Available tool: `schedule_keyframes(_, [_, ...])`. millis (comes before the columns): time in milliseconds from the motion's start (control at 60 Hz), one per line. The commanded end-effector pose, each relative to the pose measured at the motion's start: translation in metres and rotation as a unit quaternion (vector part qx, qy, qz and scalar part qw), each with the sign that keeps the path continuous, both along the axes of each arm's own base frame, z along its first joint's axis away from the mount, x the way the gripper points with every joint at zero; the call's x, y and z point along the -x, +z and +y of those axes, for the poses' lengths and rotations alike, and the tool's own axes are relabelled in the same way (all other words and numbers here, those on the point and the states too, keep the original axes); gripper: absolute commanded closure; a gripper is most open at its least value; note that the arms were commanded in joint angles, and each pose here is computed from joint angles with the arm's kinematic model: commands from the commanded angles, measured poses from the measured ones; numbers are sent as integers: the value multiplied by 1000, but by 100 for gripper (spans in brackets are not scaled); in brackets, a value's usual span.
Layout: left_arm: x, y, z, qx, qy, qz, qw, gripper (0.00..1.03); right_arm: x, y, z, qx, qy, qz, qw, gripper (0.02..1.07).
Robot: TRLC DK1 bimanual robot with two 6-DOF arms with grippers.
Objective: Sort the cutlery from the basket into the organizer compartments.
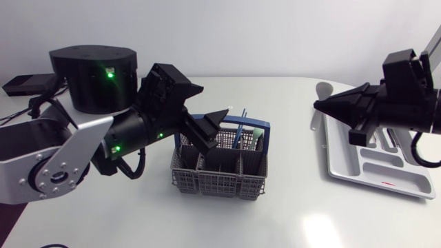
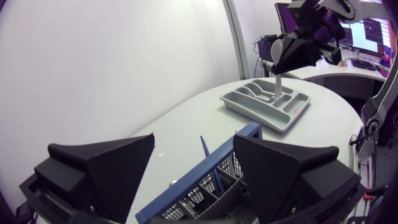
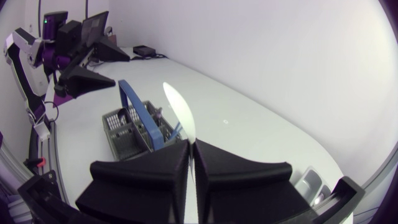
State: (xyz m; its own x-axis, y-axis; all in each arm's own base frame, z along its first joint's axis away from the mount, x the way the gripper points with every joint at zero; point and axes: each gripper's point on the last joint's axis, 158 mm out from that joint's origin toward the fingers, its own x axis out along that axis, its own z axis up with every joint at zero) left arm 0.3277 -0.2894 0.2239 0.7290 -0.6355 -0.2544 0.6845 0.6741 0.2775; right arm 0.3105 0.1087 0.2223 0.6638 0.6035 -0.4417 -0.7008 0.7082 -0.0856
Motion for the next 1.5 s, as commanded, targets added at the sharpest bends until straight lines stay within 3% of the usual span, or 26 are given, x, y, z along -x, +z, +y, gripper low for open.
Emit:
schedule_keyframes(0, [2, -12, 9, -26, 1, 0, 1000, 14, -4, -1, -26, 48, 1, -23, 999, 101])
schedule_keyframes(383, [9, -40, 27, -80, -5, 16, 997, 14, 12, -75, -164, 167, -23, 62, 984, 101])
schedule_keyframes(533, [14, -43, 26, -90, -12, 18, 996, 14, 25, -102, -209, 224, -26, 93, 970, 101])
schedule_keyframes(817, [20, -49, 23, -106, -23, 25, 994, 14, 43, -148, -260, 284, -6, 165, 944, 101])
schedule_keyframes(1067, [22, -51, 22, -112, -27, 27, 993, 14, 36, -174, -301, 332, 4, 199, 922, 101])
schedule_keyframes(1483, [27, -55, 21, -125, -34, 29, 991, 14, 28, -232, -319, 410, 33, 254, 875, 101])
